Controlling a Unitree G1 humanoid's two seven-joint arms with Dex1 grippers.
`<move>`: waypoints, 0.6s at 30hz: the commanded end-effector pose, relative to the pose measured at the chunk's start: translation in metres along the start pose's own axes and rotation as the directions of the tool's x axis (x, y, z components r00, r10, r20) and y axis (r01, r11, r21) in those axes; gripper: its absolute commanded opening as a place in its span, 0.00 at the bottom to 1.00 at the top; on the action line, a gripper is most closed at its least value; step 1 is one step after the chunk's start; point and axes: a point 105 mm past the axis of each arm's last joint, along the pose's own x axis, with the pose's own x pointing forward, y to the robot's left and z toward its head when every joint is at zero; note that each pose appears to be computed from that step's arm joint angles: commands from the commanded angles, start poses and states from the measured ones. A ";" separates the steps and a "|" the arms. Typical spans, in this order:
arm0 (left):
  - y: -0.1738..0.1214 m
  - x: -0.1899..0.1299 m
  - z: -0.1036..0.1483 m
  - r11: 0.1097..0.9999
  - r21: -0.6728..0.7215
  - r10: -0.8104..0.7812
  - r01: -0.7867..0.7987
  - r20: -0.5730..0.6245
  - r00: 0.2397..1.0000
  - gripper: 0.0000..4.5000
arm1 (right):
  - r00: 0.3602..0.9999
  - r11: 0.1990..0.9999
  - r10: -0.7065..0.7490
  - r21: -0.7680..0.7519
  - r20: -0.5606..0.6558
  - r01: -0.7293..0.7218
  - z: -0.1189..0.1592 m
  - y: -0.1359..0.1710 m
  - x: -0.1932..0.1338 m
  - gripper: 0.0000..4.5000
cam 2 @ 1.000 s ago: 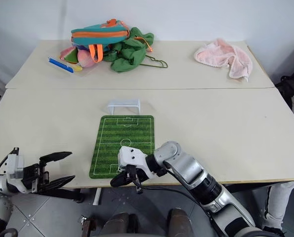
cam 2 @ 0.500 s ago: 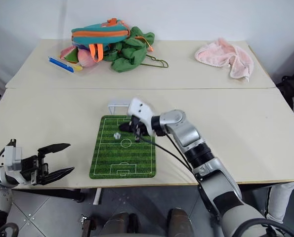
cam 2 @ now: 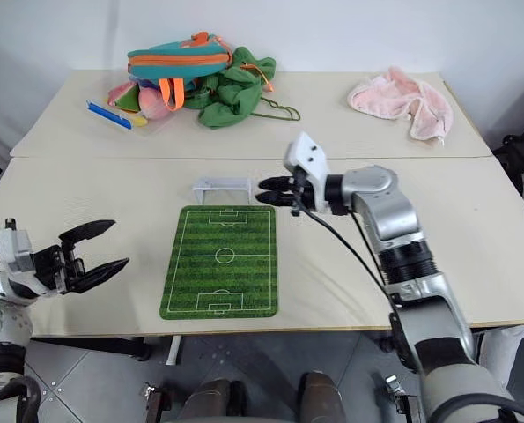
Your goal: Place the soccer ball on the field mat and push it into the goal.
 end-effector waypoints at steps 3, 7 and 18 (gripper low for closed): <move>0.012 -0.005 0.014 0.994 -0.018 0.108 -0.107 0.013 0.994 1.00 | 0.999 1.000 0.020 -0.018 -0.043 -0.021 -0.025 -0.001 -0.054 0.73; 0.018 -0.009 0.014 0.985 -0.014 0.173 -0.174 -0.031 0.984 1.00 | 0.998 1.000 0.007 0.013 -0.061 -0.006 -0.040 -0.001 -0.086 0.99; 0.006 -0.034 0.012 0.977 -0.037 0.205 -0.212 -0.133 0.970 1.00 | 0.990 0.992 -0.114 0.048 -0.079 0.118 -0.064 0.001 -0.128 0.99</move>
